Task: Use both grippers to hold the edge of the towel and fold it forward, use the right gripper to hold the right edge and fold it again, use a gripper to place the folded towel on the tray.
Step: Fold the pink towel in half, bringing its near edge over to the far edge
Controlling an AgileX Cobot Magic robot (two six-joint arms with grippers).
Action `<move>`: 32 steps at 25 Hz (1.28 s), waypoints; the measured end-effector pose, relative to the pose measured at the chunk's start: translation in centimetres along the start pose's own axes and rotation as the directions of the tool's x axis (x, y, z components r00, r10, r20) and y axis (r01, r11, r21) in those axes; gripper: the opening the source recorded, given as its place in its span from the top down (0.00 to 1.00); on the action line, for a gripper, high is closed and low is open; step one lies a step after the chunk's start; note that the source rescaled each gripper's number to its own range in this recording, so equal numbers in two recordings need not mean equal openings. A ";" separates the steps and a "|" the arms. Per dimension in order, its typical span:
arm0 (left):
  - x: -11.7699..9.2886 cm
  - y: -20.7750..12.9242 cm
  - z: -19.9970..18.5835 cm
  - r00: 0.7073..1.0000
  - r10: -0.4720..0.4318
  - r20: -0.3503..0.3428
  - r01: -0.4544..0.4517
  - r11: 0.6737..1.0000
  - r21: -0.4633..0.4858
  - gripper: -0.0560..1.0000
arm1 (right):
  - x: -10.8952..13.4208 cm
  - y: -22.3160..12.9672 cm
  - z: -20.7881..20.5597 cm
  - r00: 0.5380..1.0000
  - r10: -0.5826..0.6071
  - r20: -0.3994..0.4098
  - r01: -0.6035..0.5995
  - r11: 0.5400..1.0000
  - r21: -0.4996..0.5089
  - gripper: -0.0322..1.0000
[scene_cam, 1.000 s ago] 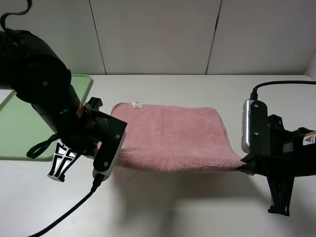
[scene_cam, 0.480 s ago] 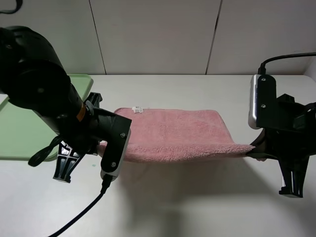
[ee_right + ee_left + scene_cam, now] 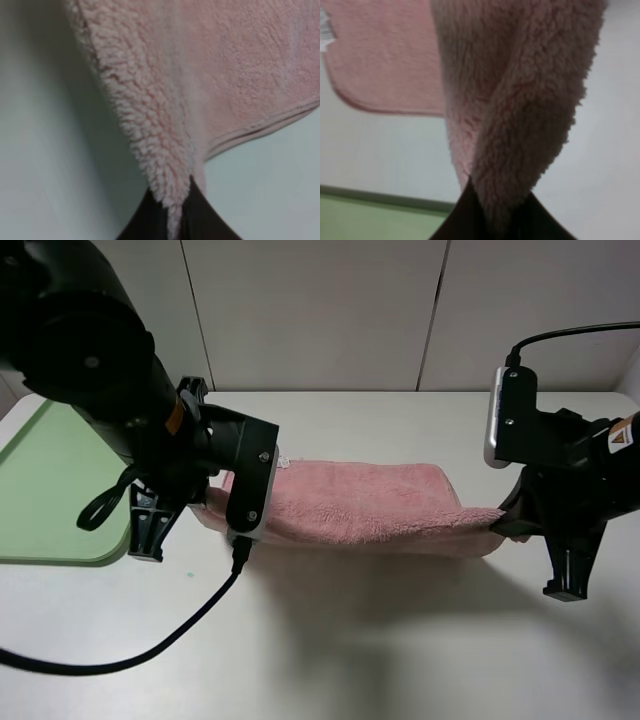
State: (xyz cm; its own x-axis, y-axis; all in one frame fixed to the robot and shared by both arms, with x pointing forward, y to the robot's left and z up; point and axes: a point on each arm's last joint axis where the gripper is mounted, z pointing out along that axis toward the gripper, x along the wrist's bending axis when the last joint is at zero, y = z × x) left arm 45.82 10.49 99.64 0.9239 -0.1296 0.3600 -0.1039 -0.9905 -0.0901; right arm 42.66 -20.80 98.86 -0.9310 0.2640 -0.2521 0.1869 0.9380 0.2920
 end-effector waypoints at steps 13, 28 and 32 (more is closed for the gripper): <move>5.0 -2.2 4.4 0.991 -0.129 0.031 0.127 0.989 0.077 0.95 | -4.5 2.0 2.5 1.000 0.013 0.008 -0.014 0.999 0.035 0.97; 9.0 -1.7 9.0 0.989 -0.145 0.012 0.145 0.988 0.047 0.95 | -9.2 1.1 4.8 0.993 0.099 0.062 -0.101 0.994 0.038 0.97; 9.9 -1.4 9.9 0.989 -0.145 0.010 0.144 0.988 0.058 0.95 | -10.0 1.4 5.5 0.994 0.092 0.066 -0.095 0.995 0.042 0.97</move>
State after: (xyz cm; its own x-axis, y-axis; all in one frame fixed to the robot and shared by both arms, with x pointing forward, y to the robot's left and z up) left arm 58.78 11.06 94.19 0.9328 0.0157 0.3600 0.0519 -0.9945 -0.0912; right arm 53.95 -20.92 96.72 -0.8873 0.3633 -0.2841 0.2873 0.9173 0.2756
